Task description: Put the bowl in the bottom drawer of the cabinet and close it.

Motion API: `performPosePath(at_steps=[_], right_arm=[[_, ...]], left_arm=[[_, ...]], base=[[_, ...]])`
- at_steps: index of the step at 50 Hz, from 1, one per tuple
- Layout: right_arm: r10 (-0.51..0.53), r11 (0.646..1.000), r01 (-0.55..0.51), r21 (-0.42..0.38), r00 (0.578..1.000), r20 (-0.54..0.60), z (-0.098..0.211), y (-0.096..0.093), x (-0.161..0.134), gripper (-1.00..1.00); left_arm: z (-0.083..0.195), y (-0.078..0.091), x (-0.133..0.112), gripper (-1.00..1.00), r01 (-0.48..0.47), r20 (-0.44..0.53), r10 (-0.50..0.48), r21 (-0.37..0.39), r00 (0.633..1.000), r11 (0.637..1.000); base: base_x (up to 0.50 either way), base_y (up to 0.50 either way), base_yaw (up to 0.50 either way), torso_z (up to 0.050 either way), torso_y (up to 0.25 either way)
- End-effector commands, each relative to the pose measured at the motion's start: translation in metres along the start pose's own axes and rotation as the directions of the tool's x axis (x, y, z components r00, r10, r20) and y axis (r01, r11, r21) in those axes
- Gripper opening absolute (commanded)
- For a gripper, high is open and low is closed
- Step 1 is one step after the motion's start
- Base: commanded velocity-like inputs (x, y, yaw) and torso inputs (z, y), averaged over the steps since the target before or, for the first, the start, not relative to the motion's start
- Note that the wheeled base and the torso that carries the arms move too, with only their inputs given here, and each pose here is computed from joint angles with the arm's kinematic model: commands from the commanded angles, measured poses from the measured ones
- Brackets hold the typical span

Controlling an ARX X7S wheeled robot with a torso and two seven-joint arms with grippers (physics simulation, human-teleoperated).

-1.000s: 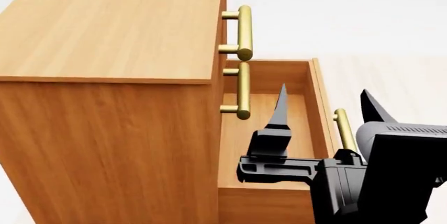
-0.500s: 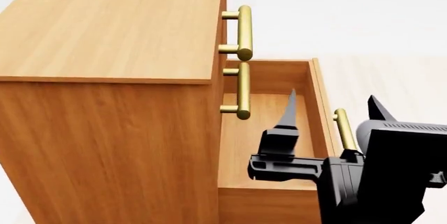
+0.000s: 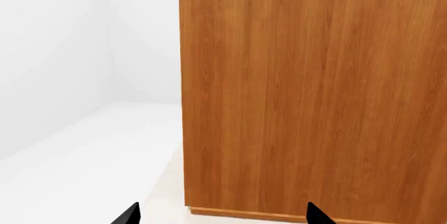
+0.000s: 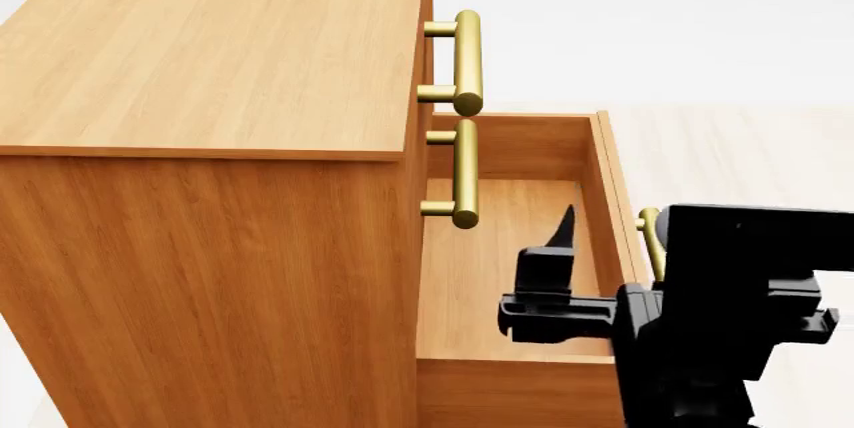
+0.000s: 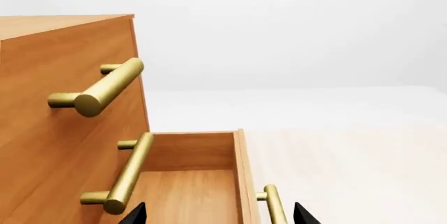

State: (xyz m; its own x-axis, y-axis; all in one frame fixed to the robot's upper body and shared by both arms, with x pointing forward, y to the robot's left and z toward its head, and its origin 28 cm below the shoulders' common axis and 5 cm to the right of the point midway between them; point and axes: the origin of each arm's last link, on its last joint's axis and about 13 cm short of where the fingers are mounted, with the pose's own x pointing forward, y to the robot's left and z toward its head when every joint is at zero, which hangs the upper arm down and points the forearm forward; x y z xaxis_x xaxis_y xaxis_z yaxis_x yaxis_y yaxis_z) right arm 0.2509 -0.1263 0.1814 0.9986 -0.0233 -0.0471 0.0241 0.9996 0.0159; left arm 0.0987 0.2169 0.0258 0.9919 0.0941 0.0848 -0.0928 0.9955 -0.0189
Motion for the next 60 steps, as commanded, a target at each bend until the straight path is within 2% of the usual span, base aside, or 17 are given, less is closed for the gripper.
performPosePath(at_steps=[1,8,10,13,17,20,28,31,34,43,60], right_arm=[[0.013,1.000,-0.016,-0.019,0.992,-0.122,-0.006,-0.005,0.016,1.00],[-0.002,0.999,-0.004,-0.032,0.986,-0.169,-0.011,-0.008,0.023,1.00],[-0.011,0.999,0.005,-0.032,0.980,-0.198,-0.012,-0.009,0.026,1.00],[-0.019,0.999,0.012,-0.033,0.978,-0.210,-0.011,-0.010,0.028,1.00],[-0.035,0.999,0.030,-0.026,0.970,-0.240,-0.011,-0.011,0.032,1.00],[-0.039,0.999,0.032,-0.029,0.959,-0.280,-0.011,-0.012,0.034,1.00],[-0.054,0.999,0.050,-0.022,0.947,-0.317,-0.011,-0.015,0.040,1.00],[-0.050,0.999,0.050,-0.008,0.938,-0.344,-0.012,-0.017,0.042,1.00],[-0.054,0.999,0.054,-0.011,0.931,-0.360,-0.013,-0.018,0.045,1.00],[-0.077,0.997,0.079,-0.012,0.916,-0.394,-0.012,-0.020,0.050,1.00],[-0.053,0.999,0.042,-0.034,0.885,-0.462,-0.019,-0.026,0.055,1.00]], left_arm=[[0.003,0.000,0.001,1.00,-0.001,0.000,0.001,0.000,1.000,1.000],[-0.005,0.000,0.000,1.00,-0.001,0.000,0.001,-0.001,1.000,1.000],[0.004,0.000,0.000,1.00,-0.001,0.000,0.001,-0.001,1.000,1.000],[-0.004,0.000,-0.001,1.00,-0.001,0.000,0.001,-0.002,1.000,1.000],[0.004,0.000,0.001,1.00,-0.001,0.000,0.001,-0.002,1.000,1.000],[-0.004,0.000,0.000,1.00,-0.001,0.000,0.001,-0.002,1.000,1.000],[0.002,0.000,0.001,1.00,-0.001,0.000,0.001,-0.002,1.000,1.000],[-0.005,0.000,0.000,1.00,-0.001,0.001,0.001,0.000,1.000,1.000],[0.003,0.000,0.001,1.00,-0.001,0.001,0.001,0.000,1.000,1.000],[-0.005,0.000,0.000,1.00,0.000,0.000,0.000,0.000,1.000,1.000],[-0.008,0.001,0.001,1.00,0.000,0.002,0.000,-0.001,1.000,1.000]], base=[[0.00,0.00,0.00,0.000,0.000],[0.00,0.00,0.00,0.000,0.000],[0.00,0.00,0.00,0.000,0.000],[0.00,0.00,0.00,0.000,0.000],[0.00,0.00,0.00,0.000,0.000],[0.00,0.00,0.00,0.000,0.000],[0.00,0.00,0.00,0.000,0.000],[0.00,0.00,0.00,0.000,0.000],[0.00,0.00,0.00,0.000,0.000],[0.00,0.00,0.00,0.000,0.000],[0.00,0.00,0.00,0.000,0.000]])
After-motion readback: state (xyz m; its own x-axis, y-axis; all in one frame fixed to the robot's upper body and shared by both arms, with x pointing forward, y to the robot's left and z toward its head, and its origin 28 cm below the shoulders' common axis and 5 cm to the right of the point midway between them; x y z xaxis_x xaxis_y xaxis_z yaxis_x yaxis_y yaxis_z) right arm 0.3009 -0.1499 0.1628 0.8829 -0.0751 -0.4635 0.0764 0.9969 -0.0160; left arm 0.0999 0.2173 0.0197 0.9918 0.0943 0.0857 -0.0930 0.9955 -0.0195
